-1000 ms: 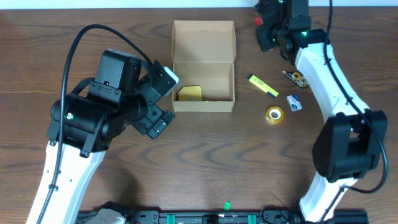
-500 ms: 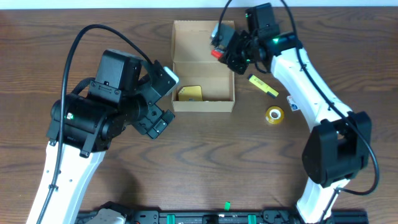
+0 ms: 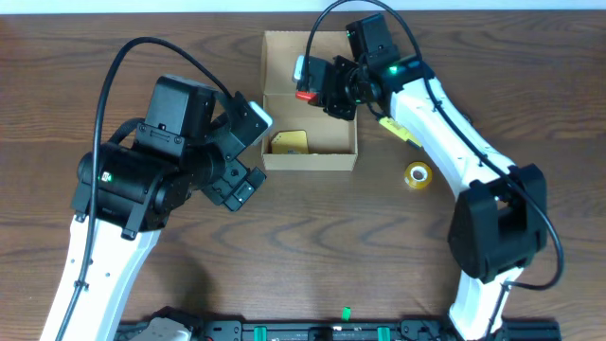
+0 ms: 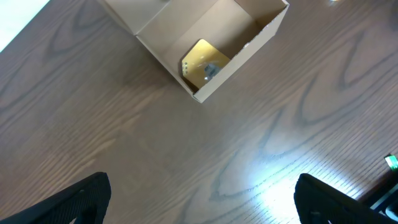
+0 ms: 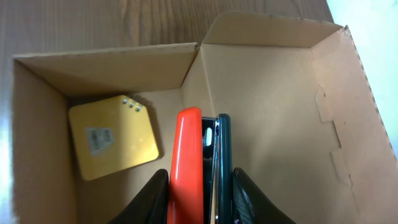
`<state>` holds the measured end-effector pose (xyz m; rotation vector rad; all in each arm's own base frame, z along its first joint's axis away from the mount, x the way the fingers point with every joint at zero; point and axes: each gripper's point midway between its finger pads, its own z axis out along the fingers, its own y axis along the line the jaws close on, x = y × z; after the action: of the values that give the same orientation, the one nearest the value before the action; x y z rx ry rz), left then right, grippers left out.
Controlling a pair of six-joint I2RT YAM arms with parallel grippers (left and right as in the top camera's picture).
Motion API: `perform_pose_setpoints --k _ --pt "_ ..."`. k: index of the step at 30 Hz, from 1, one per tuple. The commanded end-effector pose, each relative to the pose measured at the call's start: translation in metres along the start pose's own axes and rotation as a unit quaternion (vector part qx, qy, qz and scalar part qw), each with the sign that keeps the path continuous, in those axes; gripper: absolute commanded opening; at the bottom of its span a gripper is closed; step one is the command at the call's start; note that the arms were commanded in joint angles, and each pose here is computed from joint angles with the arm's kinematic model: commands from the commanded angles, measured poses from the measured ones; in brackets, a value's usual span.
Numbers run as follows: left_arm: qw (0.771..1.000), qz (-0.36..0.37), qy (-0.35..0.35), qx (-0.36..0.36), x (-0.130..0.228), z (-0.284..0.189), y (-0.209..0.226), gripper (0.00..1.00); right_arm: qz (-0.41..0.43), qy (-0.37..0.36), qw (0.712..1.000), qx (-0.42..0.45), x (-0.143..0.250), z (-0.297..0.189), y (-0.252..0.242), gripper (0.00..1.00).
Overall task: Pack container
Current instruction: 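Lift the stapler with the right gripper and carry it over the box, then lower the stapler into the box beside the notepad with the right gripper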
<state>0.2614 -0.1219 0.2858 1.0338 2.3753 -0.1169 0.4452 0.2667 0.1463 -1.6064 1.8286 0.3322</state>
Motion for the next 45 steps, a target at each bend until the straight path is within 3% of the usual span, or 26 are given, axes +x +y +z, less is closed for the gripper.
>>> perform_pose_setpoints --k 1,20,45 --pt "1.0 0.005 -0.012 -0.008 -0.006 -0.008 0.003 0.95 -0.034 -0.014 0.999 -0.019 -0.011 0.013 0.011 0.01" --pt "1.0 0.005 -0.012 -0.008 -0.006 -0.008 0.003 0.95 -0.067 -0.012 0.996 -0.055 -0.005 0.058 0.033 0.01" --pt "1.0 0.006 -0.012 -0.008 -0.006 -0.008 0.003 0.95 -0.073 -0.016 0.996 -0.055 0.001 0.082 0.033 0.01"
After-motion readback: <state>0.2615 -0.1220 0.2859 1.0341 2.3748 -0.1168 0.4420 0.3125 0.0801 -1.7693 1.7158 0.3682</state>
